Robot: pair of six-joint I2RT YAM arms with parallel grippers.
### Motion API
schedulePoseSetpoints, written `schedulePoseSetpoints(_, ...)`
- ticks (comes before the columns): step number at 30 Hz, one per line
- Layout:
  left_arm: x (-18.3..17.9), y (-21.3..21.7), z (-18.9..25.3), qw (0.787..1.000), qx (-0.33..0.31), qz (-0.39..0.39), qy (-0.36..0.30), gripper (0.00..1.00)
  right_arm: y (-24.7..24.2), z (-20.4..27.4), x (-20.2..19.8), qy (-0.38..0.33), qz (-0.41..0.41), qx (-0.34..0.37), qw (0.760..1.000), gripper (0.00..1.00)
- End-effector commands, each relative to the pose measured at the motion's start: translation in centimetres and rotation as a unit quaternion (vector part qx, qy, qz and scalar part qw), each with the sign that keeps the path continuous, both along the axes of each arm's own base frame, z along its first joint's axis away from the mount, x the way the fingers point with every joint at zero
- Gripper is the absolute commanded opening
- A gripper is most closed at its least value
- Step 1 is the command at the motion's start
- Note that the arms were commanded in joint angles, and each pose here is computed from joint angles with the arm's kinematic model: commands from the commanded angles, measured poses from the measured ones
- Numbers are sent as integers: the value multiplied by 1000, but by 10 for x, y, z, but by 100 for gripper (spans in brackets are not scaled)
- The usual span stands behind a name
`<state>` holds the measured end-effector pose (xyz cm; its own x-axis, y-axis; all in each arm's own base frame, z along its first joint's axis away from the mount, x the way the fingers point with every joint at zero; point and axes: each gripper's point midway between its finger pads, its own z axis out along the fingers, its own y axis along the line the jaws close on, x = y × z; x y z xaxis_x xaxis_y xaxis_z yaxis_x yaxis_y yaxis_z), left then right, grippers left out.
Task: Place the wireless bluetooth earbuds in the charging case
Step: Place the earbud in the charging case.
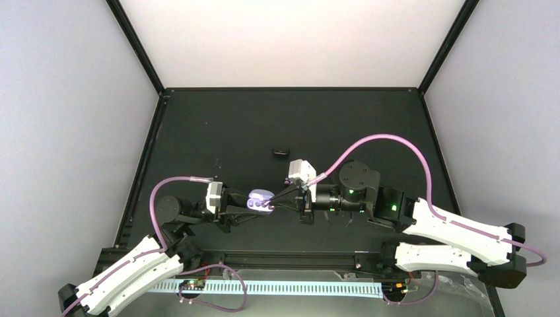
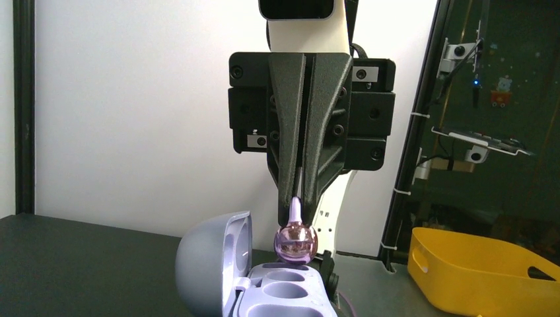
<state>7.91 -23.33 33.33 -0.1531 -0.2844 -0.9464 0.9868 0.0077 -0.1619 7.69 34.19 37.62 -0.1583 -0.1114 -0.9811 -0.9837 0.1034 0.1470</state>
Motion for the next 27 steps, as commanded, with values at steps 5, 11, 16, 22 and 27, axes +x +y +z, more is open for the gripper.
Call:
schedulePoseSetpoints(5,-8,9,32,999,-42,5,-30,1,2,-3,5,-2,-24,4,1000,1)
schedulePoseSetpoints(11,-6,10,35,999,-46,10,-27,2,3,-7,9,-10,-40,-3,999,1)
schedulePoseSetpoints(16,-4,11,36,998,-49,16,-25,2,4,-11,9,-19,-49,-16,998,1)
schedulePoseSetpoints(22,-4,11,36,998,-49,16,-26,2,7,-16,6,-23,-43,-29,998,1)
schedulePoseSetpoints(27,-5,12,38,998,-52,16,-28,2,7,-21,5,-25,-41,-40,998,1)
